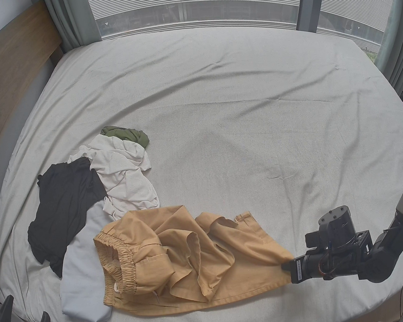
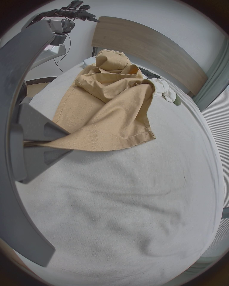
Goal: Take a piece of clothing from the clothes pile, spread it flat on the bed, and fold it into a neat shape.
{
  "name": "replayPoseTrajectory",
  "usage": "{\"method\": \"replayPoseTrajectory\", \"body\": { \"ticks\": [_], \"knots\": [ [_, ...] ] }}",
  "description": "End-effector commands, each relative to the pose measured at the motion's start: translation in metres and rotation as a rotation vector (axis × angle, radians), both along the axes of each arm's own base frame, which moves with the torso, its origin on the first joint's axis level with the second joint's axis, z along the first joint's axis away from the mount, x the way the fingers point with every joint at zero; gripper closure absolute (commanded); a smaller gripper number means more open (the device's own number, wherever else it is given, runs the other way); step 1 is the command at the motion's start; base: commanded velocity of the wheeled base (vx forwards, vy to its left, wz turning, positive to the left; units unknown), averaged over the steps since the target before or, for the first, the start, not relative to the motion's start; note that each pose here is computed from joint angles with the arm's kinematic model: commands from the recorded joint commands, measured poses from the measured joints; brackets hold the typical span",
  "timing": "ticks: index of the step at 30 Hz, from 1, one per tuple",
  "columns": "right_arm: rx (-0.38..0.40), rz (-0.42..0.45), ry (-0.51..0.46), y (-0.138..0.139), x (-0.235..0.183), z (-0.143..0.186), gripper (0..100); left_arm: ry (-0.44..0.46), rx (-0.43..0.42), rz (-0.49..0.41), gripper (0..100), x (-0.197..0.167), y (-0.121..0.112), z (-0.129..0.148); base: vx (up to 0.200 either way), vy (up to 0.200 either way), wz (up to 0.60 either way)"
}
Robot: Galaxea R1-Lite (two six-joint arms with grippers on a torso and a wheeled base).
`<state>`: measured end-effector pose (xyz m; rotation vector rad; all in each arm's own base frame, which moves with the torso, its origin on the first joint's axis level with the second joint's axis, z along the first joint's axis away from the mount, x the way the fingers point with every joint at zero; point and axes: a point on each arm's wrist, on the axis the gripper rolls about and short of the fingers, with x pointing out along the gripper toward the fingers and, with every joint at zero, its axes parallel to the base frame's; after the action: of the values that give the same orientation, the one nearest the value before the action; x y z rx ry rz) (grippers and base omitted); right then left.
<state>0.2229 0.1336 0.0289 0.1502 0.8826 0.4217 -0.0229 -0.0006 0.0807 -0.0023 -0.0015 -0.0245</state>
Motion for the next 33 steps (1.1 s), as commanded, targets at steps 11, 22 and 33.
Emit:
{"method": "replayPoseTrajectory", "body": {
  "ticks": [11,22,33],
  "knots": [
    [-0.017,-0.096,0.008,-0.038,-0.015,0.007,100,0.001,0.001,-0.002,0,0.0,0.0,-0.005,0.0,0.0,0.0],
    [-0.065,-0.151,0.086,-0.063,-0.035,-0.004,100,0.001,0.001,-0.002,0,0.0,0.0,-0.005,0.0,0.0,0.0],
    [-0.085,-0.19,0.13,-0.075,-0.046,-0.008,100,0.001,0.002,-0.002,0,0.0,0.0,-0.005,0.0,0.0,0.0]
  ]
}}
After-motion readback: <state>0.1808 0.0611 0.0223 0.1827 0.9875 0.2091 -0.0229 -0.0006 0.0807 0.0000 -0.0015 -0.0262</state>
